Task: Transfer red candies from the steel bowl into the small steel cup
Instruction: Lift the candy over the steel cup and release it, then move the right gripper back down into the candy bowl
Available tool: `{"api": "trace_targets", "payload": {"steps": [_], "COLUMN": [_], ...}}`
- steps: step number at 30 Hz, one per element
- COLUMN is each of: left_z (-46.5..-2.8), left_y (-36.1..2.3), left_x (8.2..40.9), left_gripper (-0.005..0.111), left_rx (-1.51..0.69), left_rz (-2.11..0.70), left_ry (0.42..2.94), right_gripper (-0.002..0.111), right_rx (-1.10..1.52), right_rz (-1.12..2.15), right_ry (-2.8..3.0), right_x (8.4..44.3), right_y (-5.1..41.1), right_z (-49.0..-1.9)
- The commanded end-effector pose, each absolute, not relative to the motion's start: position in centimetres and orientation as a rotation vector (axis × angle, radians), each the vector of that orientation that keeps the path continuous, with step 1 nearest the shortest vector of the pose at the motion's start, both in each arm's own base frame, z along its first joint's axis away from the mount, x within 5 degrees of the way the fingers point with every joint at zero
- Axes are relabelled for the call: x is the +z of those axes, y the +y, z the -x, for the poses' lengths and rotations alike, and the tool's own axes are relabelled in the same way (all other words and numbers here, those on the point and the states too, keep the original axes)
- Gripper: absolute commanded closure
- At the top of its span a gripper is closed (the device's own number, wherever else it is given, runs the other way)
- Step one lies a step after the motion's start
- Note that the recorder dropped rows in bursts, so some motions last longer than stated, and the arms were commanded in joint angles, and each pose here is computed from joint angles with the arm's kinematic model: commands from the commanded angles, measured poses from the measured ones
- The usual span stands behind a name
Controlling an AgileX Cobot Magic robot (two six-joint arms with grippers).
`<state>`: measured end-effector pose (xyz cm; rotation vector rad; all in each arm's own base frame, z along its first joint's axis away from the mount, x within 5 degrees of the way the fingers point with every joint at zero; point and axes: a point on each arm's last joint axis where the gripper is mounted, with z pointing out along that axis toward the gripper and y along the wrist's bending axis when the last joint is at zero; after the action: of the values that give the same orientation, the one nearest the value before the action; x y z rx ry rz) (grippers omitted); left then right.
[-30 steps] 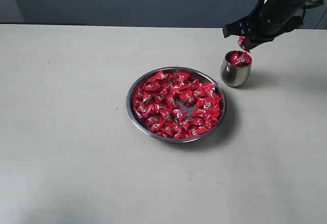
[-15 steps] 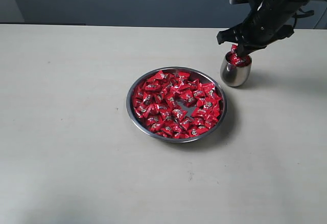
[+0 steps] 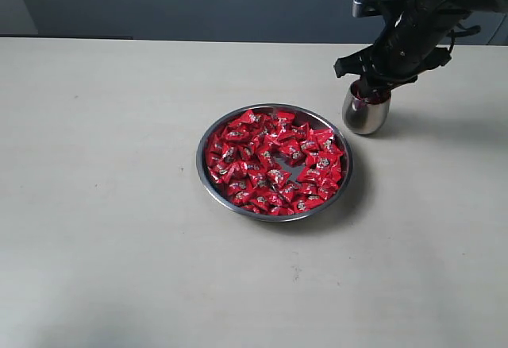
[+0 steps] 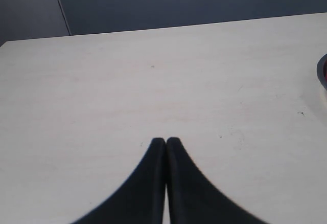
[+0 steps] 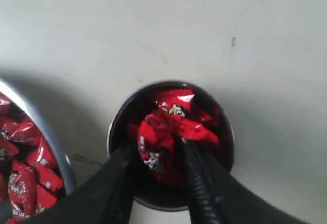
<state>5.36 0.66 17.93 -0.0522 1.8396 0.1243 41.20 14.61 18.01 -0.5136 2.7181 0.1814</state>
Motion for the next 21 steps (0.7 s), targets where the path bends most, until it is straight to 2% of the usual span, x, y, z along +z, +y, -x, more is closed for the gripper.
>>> {"api": "trace_targets", "payload": {"steps": [1,7,12,21], "left_z": [-5.3,-5.3,-5.3,-5.3], "left_y": [0.7,0.7,0.7,0.7], "left_x": [18.3,18.3,18.3,18.3], "left_gripper": [0.106,0.106,0.106,0.106], "left_rx": [0.123,0.123,0.123,0.123], "left_rz": [0.054,0.054,0.054,0.054], "left_ry": [1.819,1.819,1.819,1.819], "right_gripper": [0.076,0.076,0.076,0.076], "right_rx": [0.182,0.342,0.529,0.484], "right_rz": [0.506,0.411,0.520,0.786], "right_ry": [2.640,2.635,2.674,2.699], "right_x": [20.7,23.0,22.6,20.6], "right_y": [14.4,14.9,17.1,22.4], "right_z": [-41.3,-40.3,-39.0,-36.4]}}
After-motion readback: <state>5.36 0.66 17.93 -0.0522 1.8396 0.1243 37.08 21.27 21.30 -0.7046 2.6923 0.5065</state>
